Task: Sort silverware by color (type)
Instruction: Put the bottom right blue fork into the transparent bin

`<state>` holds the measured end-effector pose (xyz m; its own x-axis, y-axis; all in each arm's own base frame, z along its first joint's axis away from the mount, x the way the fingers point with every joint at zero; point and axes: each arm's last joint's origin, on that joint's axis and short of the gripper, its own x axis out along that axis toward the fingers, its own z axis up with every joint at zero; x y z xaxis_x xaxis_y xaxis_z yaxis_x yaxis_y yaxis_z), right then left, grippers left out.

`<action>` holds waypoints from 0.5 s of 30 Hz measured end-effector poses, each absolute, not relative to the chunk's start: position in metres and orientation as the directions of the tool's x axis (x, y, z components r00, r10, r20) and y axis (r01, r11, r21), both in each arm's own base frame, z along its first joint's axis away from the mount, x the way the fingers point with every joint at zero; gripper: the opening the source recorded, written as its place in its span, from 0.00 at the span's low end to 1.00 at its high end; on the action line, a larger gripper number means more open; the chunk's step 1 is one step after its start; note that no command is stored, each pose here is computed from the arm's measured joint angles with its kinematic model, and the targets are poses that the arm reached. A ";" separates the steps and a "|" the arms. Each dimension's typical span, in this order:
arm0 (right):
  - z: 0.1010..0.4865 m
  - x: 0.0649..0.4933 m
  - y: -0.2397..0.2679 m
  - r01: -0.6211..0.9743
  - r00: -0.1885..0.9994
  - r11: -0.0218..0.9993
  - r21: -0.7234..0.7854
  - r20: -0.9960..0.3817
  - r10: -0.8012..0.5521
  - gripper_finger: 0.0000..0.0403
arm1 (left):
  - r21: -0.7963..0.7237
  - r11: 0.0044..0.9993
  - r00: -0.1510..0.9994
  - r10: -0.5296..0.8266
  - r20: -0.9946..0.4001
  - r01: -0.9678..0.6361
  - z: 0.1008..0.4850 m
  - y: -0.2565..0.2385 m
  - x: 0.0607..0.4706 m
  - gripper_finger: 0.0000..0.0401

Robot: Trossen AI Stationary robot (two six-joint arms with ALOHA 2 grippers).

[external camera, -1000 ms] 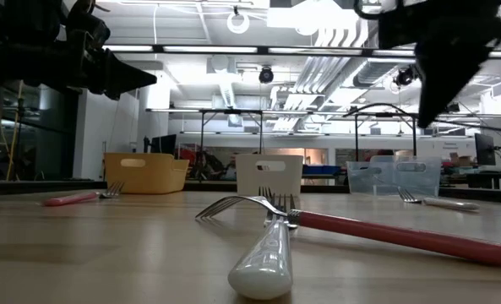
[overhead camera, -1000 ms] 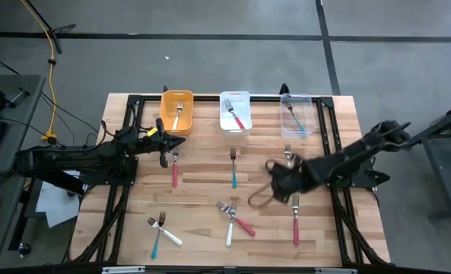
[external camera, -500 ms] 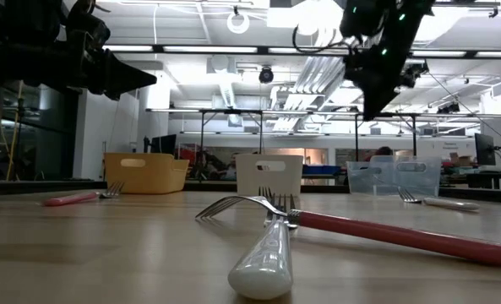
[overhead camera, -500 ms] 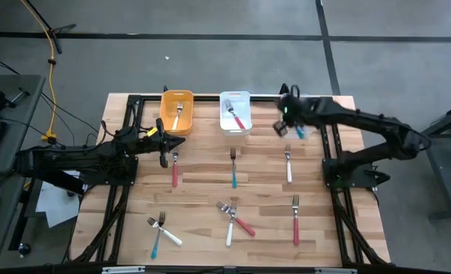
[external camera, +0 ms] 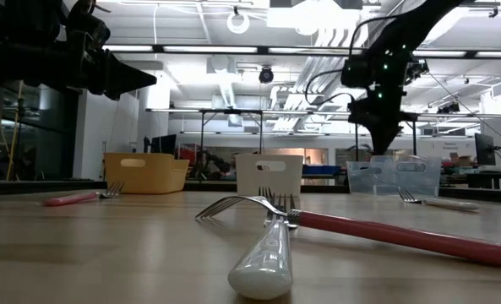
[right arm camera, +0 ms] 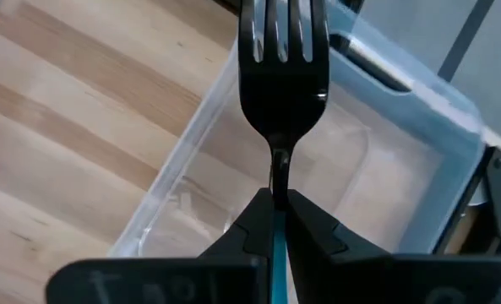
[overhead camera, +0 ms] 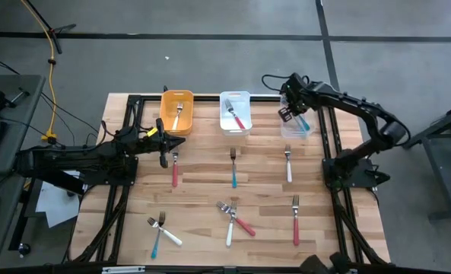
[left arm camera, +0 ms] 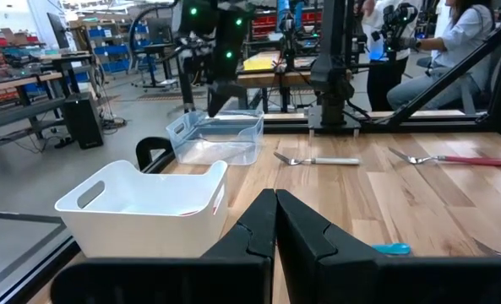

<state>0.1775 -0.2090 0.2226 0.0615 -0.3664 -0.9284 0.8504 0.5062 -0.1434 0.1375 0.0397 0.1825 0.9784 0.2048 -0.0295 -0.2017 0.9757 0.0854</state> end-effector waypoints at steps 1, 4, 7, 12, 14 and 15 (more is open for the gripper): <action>0.220 0.178 -0.211 0.852 0.055 0.503 -0.143 -0.933 -0.357 0.03 | 0.085 0.976 0.978 0.205 -0.030 -0.202 0.182 0.040 0.138 0.00; 0.214 0.177 -0.214 0.865 0.042 0.484 -0.135 -0.940 -0.337 0.03 | 0.085 0.976 0.978 0.205 -0.030 -0.202 0.182 0.040 0.138 0.00; 0.211 0.176 -0.215 0.866 0.030 0.482 -0.135 -0.948 -0.318 0.03 | 0.085 0.976 0.978 0.205 -0.030 -0.202 0.182 0.040 0.138 0.00; 0.211 0.176 -0.214 0.868 0.025 0.478 -0.135 -0.949 -0.313 0.03 | 0.085 0.976 0.978 0.205 -0.030 -0.202 0.182 0.040 0.138 0.00; 0.210 0.175 -0.213 0.867 0.018 0.479 -0.136 -0.953 -0.303 0.03 | 0.085 0.976 0.978 0.205 -0.030 -0.202 0.182 0.040 0.138 0.00; 0.210 0.175 -0.213 0.868 0.014 0.478 -0.136 -0.955 -0.297 0.03 | 0.085 0.976 0.978 0.205 -0.030 -0.202 0.182 0.040 0.138 0.00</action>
<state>0.1747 -0.2128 0.2101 0.0139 -0.2968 -0.9548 0.8677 0.4782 -0.1360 0.1375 0.0397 0.1825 0.9784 0.2048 -0.0298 -0.2017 0.9758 0.0850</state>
